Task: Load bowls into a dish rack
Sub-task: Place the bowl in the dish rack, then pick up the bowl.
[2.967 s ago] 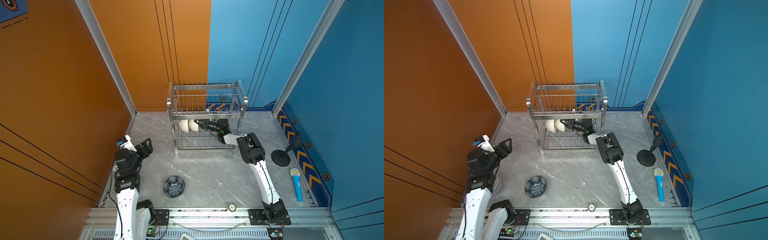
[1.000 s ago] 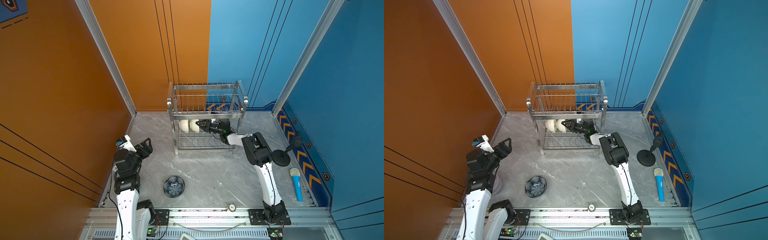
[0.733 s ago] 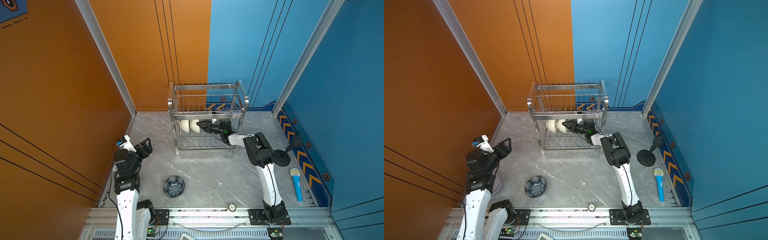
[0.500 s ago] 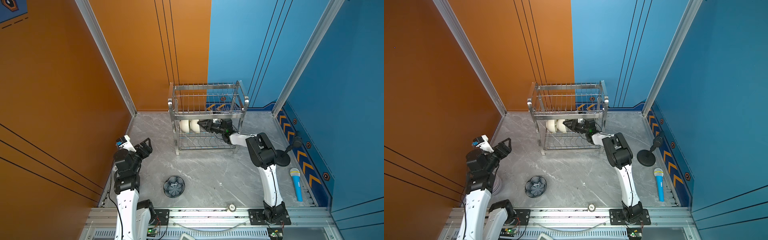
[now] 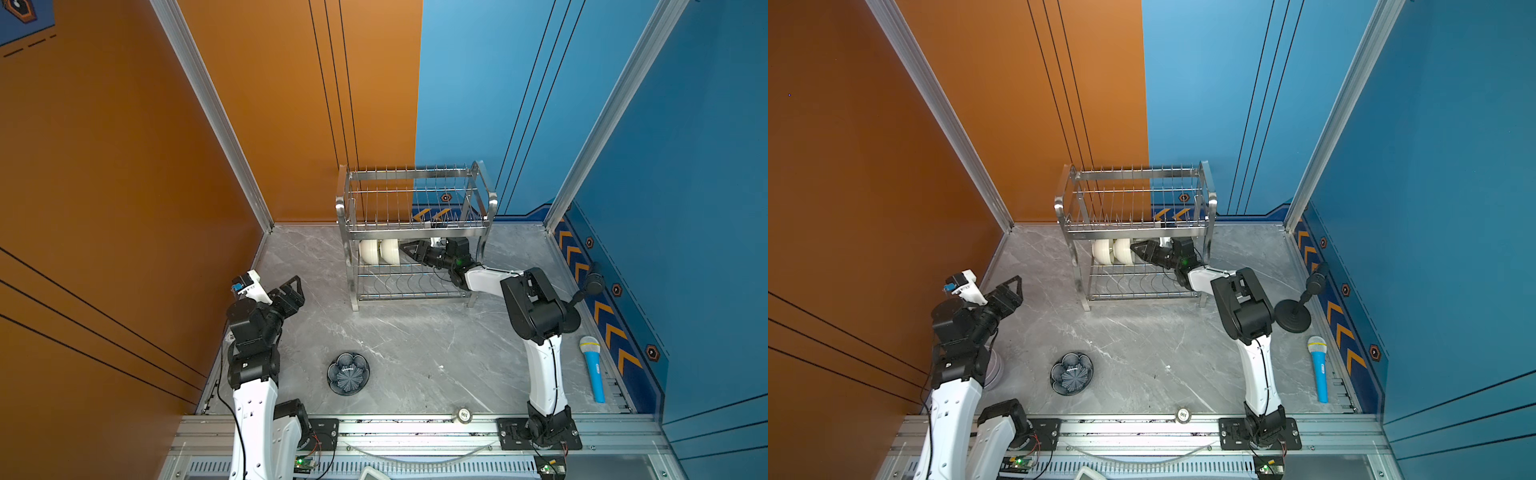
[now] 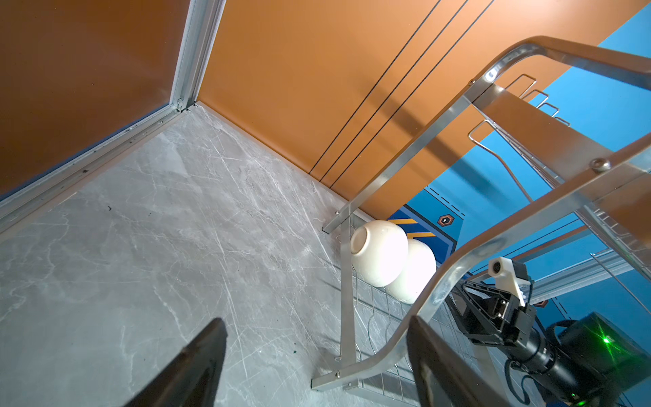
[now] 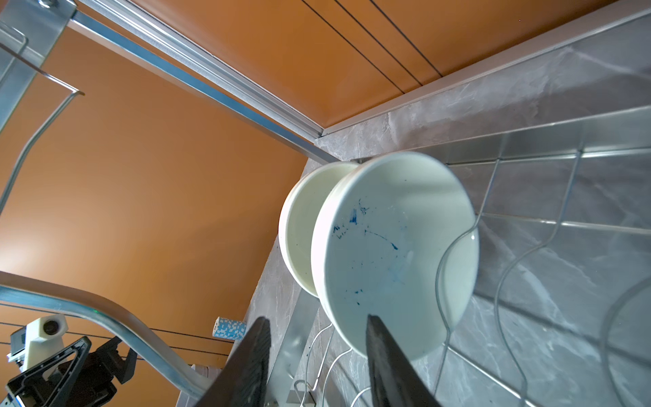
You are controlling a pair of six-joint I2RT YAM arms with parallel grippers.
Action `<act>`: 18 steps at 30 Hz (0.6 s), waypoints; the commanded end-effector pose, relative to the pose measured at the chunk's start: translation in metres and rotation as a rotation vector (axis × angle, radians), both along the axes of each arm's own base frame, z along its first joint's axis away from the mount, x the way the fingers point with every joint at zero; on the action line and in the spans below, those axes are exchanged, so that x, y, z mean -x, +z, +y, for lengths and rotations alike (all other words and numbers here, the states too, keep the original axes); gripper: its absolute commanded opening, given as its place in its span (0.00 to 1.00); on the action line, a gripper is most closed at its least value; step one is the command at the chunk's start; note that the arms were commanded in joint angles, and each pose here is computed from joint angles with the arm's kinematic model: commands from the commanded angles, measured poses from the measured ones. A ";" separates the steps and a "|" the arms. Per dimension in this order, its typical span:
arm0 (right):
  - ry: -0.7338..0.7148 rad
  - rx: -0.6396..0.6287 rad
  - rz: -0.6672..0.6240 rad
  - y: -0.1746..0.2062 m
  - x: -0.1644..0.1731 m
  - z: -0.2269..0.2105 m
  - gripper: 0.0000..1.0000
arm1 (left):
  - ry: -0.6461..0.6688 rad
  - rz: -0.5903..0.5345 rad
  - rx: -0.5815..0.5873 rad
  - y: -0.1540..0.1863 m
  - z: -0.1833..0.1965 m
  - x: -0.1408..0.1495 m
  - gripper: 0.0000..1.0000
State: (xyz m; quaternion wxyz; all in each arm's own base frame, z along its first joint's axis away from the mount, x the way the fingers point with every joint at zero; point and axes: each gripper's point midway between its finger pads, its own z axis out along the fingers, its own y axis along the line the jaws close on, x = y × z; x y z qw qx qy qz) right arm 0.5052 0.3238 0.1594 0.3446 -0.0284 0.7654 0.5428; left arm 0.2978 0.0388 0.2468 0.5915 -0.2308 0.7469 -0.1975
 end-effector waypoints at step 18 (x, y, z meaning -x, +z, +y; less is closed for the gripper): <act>0.033 0.112 -0.148 0.030 0.076 0.005 0.46 | 0.010 -0.013 0.009 0.000 0.002 0.001 0.81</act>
